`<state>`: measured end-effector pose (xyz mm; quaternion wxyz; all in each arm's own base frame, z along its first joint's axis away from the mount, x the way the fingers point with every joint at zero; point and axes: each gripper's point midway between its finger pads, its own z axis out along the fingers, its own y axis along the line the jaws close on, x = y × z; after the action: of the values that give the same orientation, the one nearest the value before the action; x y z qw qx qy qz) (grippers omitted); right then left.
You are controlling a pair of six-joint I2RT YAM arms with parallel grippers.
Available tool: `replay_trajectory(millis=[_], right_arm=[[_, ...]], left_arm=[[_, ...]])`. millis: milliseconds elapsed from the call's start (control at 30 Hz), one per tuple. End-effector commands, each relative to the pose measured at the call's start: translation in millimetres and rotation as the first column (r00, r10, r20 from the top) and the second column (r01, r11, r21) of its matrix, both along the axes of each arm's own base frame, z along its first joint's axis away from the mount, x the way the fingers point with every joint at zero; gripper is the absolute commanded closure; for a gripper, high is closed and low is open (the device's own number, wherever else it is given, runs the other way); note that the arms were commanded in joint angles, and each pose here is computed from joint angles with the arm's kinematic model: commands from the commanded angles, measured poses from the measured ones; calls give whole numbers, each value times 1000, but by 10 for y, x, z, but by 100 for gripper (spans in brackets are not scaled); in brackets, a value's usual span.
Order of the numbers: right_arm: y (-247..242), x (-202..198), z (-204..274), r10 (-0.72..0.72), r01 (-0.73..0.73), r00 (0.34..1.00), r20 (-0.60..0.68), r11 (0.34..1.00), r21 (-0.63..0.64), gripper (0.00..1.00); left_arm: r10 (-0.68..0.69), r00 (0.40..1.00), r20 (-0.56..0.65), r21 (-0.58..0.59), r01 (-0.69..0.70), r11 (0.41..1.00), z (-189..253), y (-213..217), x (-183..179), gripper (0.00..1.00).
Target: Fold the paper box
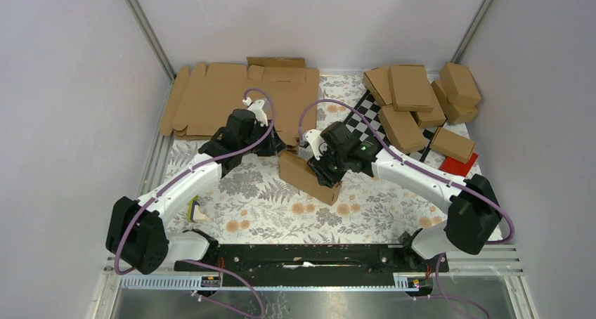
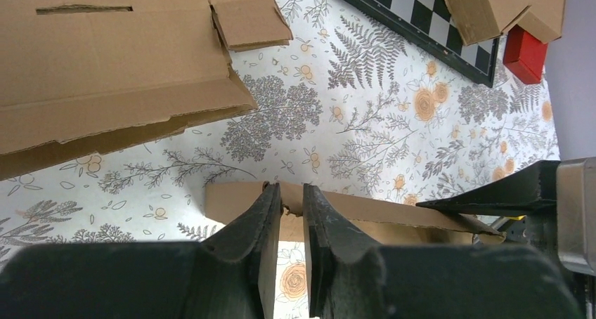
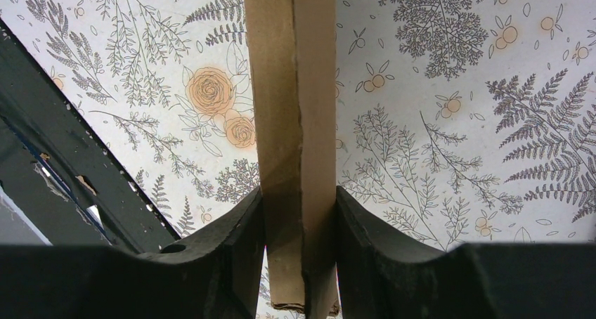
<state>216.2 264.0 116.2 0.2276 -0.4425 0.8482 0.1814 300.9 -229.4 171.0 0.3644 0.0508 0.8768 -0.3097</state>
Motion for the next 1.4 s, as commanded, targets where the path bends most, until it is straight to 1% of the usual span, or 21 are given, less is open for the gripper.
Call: replay_trajectory(millis=[0,300,433,567,633,733,967,1033,1133,1233,1367], right_arm=[[-54,-50,-35,-16,15,999,-45,999,-31,57],[-42,-38,-10,-15,13,999,-47,999,-34,56],[-40,-24,44,-21,20,999,-36,999,-27,44],[-34,8,147,-47,47,999,-15,999,-9,28],[-40,38,200,-69,69,998,0,998,-2,23],[-73,89,268,-119,119,993,25,993,0,19],[-140,39,431,-186,184,982,33,982,45,15],[-169,14,500,-227,225,973,29,972,71,12],[-239,-15,596,-286,281,958,35,954,104,11],[-334,-68,667,-344,339,938,29,933,122,15],[-447,-179,668,-418,417,908,-17,901,119,25]], left_arm=[[1,1000,7,19,-1,1000,30,-9,-39,83],[38,999,8,68,-38,997,-89,81,-61,83],[45,999,11,68,-45,997,-102,85,-64,83],[46,999,16,58,-47,997,-82,76,-66,82],[49,999,20,58,-50,997,-76,82,-65,82],[50,999,22,54,-51,997,-67,79,-71,81],[53,998,20,50,-54,997,-84,72,-71,81],[53,998,21,47,-54,997,-83,67,-72,81],[57,998,23,45,-58,997,-93,68,-73,80],[64,998,26,45,-65,997,-95,71,-70,80],[67,997,29,43,-68,997,-94,62,-70,80]])
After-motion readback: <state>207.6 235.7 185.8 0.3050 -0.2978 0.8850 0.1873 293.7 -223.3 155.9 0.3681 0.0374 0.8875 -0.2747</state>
